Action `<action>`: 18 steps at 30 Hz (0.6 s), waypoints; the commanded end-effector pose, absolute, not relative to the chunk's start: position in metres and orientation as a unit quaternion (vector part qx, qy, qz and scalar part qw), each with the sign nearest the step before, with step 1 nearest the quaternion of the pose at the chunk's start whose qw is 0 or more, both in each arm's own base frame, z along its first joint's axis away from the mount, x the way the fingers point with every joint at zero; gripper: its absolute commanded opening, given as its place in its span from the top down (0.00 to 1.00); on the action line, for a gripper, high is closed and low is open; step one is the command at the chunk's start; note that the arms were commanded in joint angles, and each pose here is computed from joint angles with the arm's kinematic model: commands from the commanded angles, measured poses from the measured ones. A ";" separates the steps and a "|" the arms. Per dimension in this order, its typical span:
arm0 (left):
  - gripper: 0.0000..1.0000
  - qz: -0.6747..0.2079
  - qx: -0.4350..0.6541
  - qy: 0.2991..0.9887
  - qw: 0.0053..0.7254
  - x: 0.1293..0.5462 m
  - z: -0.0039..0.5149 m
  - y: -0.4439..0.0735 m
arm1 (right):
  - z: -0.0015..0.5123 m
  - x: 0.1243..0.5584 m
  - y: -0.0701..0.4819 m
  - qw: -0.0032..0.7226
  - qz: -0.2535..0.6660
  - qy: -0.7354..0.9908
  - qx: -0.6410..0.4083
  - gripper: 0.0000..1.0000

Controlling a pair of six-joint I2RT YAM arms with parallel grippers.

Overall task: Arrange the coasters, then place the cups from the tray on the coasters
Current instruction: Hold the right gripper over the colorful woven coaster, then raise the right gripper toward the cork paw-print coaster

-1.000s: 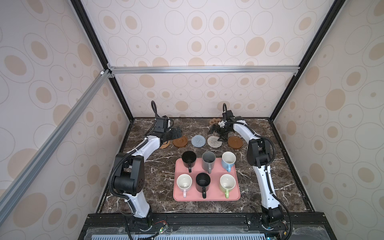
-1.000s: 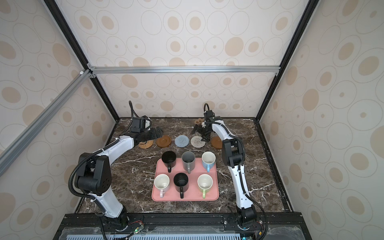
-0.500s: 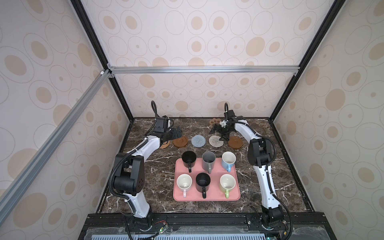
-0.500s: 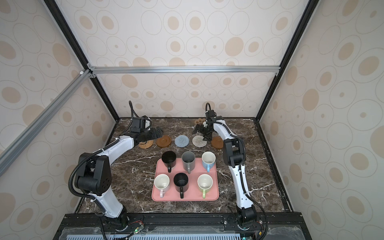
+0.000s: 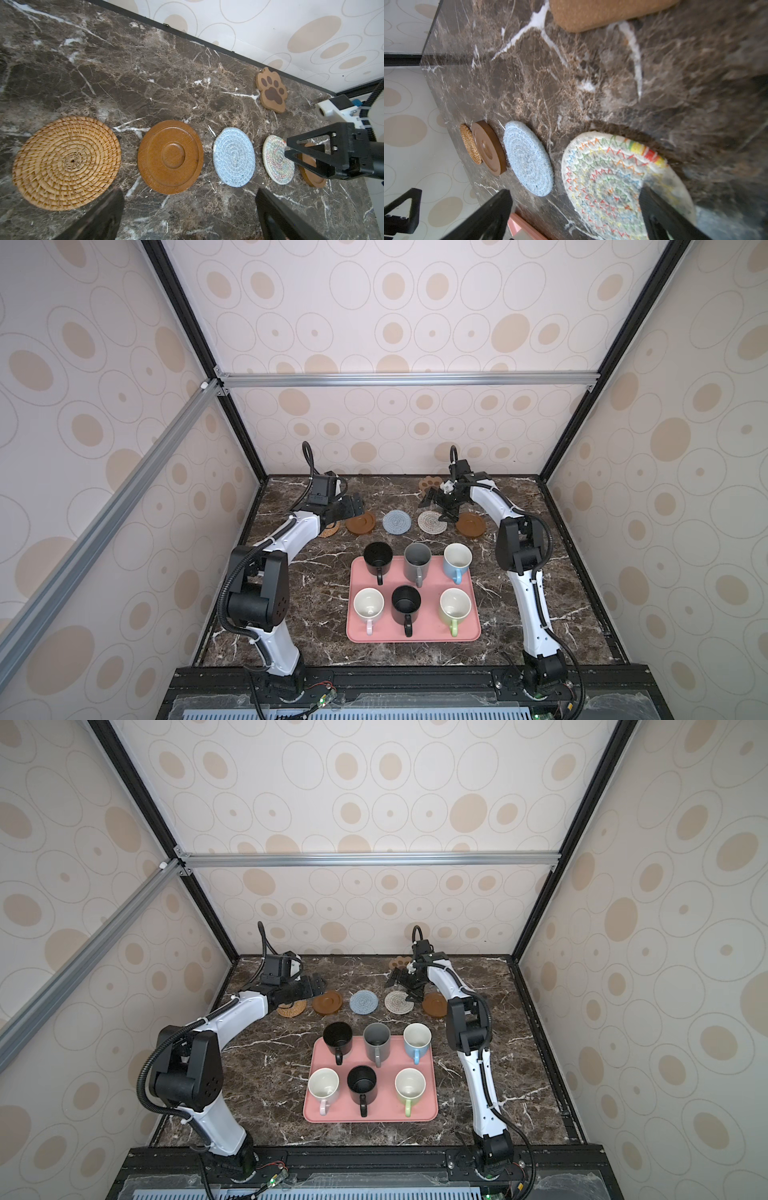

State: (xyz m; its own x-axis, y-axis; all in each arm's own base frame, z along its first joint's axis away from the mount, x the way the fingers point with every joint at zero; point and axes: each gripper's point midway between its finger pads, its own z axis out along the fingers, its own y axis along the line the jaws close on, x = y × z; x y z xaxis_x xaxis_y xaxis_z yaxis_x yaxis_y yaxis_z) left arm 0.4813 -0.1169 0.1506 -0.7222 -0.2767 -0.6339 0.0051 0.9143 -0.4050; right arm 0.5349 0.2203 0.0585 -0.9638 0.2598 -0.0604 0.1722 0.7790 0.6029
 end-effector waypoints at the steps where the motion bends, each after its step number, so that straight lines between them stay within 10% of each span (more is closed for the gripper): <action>1: 0.00 -0.199 -0.078 0.901 0.376 0.484 0.160 -0.116 | 0.077 0.541 0.223 0.082 0.334 0.932 0.119 0.00; 18: 0.00 -0.202 -0.078 0.898 0.382 0.488 0.164 -0.117 | 0.160 0.618 0.241 0.213 0.497 0.826 0.157 0.00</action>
